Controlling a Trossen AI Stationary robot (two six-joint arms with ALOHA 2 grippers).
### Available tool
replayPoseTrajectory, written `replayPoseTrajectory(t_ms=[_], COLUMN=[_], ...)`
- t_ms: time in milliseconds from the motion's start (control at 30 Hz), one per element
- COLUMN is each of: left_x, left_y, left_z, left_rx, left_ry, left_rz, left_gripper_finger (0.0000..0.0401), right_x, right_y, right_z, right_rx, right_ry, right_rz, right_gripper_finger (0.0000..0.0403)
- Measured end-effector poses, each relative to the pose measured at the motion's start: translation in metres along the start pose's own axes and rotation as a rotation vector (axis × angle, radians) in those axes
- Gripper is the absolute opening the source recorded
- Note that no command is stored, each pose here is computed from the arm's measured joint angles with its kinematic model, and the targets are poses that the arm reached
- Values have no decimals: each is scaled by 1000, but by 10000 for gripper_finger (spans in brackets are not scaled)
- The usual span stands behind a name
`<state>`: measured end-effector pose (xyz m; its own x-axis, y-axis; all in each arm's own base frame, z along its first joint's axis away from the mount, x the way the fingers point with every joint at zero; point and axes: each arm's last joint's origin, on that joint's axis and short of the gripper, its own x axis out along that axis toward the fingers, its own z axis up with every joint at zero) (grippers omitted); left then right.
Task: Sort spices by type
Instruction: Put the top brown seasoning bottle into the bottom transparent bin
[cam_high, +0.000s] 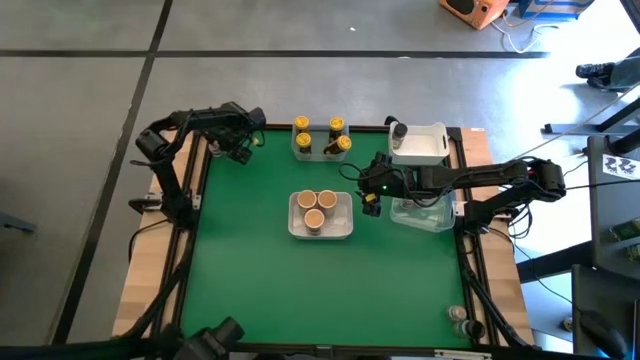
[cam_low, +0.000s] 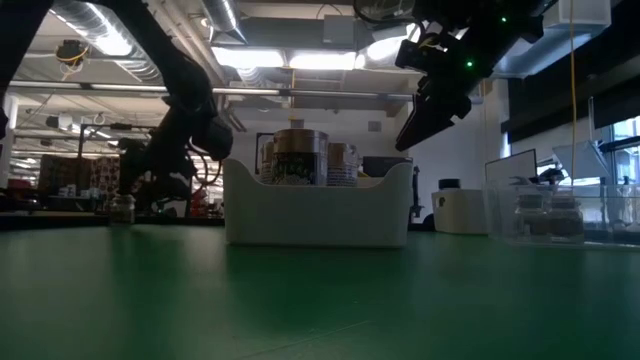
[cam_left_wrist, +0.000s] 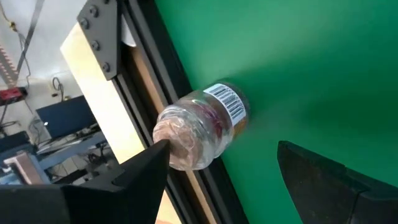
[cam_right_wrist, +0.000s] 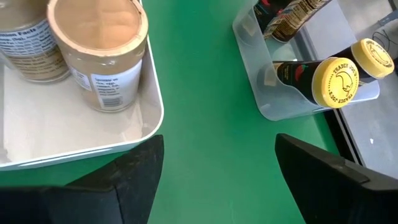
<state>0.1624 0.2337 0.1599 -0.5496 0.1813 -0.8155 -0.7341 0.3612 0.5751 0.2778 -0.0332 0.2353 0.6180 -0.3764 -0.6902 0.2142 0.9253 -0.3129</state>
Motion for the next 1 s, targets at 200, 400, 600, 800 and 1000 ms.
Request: replayPoseTrajectory(t_ms=[200, 400, 600, 800, 1000], left_x=[-5, -18, -33, -48, -60], left_y=[-7, -22, -44, -66, -84], left_z=[-3, -10, -25, -43, -59], left_rx=[48, 126, 215, 289, 345], left_ry=[-4, -35, -37, -49, -79], left_rz=[-26, -44, -54, -56, -47], left_gripper_finger=[275, 260, 255, 255, 255], right_x=[0, 0, 0, 0, 0], right_y=[0, 0, 0, 0, 0], right_z=[0, 0, 0, 0, 0], right_rx=[0, 0, 0, 0, 0], right_ry=[0, 0, 1, 0, 0], right_rz=[0, 0, 0, 0, 0], right_gripper_finger=[307, 307, 307, 307, 307])
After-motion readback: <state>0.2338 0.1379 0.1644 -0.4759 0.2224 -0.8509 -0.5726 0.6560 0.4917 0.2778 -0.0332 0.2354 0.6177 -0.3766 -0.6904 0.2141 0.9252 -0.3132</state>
